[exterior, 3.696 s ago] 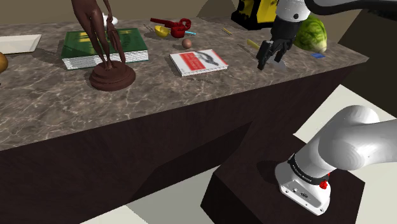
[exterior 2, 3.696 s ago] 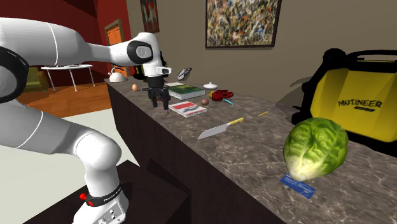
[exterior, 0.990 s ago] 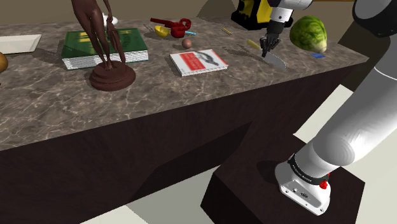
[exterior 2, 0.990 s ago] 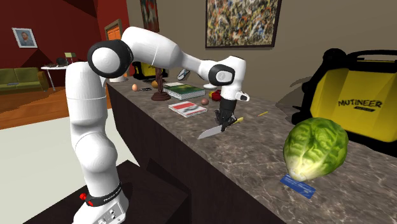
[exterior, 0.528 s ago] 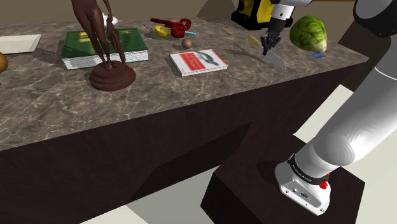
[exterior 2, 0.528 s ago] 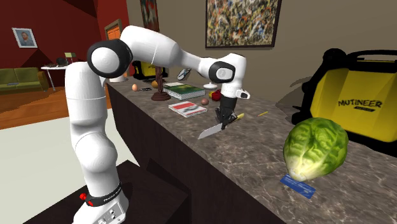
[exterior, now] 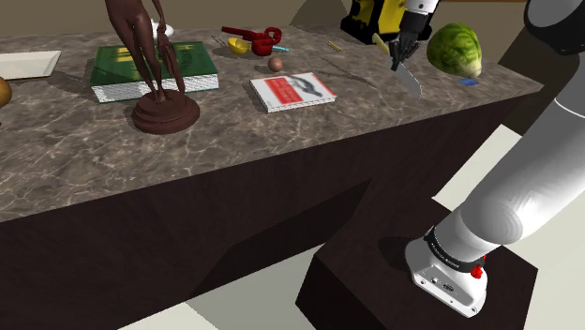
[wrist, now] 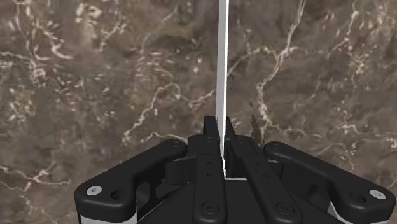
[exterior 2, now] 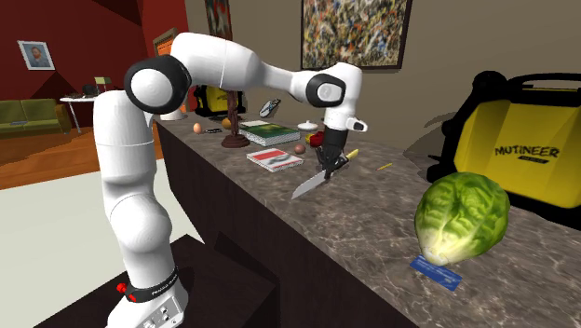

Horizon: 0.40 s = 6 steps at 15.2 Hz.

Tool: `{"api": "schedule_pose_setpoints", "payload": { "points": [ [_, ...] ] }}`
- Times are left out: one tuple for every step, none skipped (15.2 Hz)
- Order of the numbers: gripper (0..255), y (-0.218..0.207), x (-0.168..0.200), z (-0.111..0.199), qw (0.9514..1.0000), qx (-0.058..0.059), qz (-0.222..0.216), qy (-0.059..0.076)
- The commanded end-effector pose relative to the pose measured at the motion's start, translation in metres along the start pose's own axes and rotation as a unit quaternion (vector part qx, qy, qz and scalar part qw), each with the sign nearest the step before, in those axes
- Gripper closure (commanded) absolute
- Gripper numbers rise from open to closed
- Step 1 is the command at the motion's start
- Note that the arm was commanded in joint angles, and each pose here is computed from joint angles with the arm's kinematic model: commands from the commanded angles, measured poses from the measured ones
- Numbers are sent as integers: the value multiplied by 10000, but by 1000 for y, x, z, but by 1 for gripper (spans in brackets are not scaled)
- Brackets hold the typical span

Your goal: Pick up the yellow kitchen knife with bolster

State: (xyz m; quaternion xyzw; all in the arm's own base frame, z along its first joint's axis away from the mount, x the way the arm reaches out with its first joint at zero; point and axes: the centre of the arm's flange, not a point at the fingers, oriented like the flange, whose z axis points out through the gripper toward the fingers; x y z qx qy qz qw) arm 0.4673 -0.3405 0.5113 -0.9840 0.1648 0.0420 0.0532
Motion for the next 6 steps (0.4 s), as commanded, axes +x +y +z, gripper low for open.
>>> {"api": "schedule_pose_setpoints", "payload": {
  "points": [
    [255,-1,-1,-11,10000,0,0,-3],
    [255,-1,-2,-17,10000,0,0,-3],
    [255,-2,-2,-22,10000,0,0,-3],
    [255,-2,-3,-27,10000,0,0,-3],
    [255,-3,-3,-28,10000,0,0,-3],
    [255,-3,-3,-28,10000,0,0,-3]
  ]
}}
